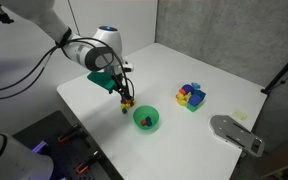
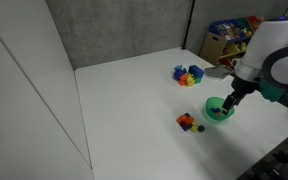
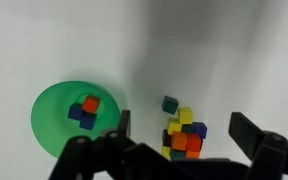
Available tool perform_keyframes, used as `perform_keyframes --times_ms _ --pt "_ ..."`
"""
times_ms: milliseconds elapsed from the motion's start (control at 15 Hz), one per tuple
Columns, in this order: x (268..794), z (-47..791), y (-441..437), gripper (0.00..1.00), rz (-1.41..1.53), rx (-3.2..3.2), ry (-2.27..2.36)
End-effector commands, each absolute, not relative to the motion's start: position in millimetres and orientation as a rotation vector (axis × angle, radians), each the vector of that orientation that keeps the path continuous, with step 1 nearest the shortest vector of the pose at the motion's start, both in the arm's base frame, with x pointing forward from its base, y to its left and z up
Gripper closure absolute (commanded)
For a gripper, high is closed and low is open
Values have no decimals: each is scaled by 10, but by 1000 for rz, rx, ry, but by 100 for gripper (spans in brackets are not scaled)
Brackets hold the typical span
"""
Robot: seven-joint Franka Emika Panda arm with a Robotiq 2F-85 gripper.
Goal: Put the small green block in the green bowl
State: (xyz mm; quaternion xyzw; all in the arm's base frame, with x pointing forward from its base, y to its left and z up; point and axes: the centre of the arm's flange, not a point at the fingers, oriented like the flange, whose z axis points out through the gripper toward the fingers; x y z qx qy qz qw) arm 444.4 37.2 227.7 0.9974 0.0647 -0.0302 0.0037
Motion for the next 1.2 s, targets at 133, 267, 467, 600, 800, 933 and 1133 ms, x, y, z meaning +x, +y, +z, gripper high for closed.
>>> perform_keyframes --times_ms 133,267,467,600,800,933,1133 --pt "4553 1833 266 0 -92 3127 168" --pt "4448 1848 301 0 -114 3131 177" --pt "4445 1838 307 0 -118 3131 179" --pt "4499 1618 278 0 -125 3111 170" --pt "4520 1356 245 0 -125 3123 163" --pt "4540 1196 255 0 -121 3129 160" --pt "4594 962 292 0 -93 3133 171"
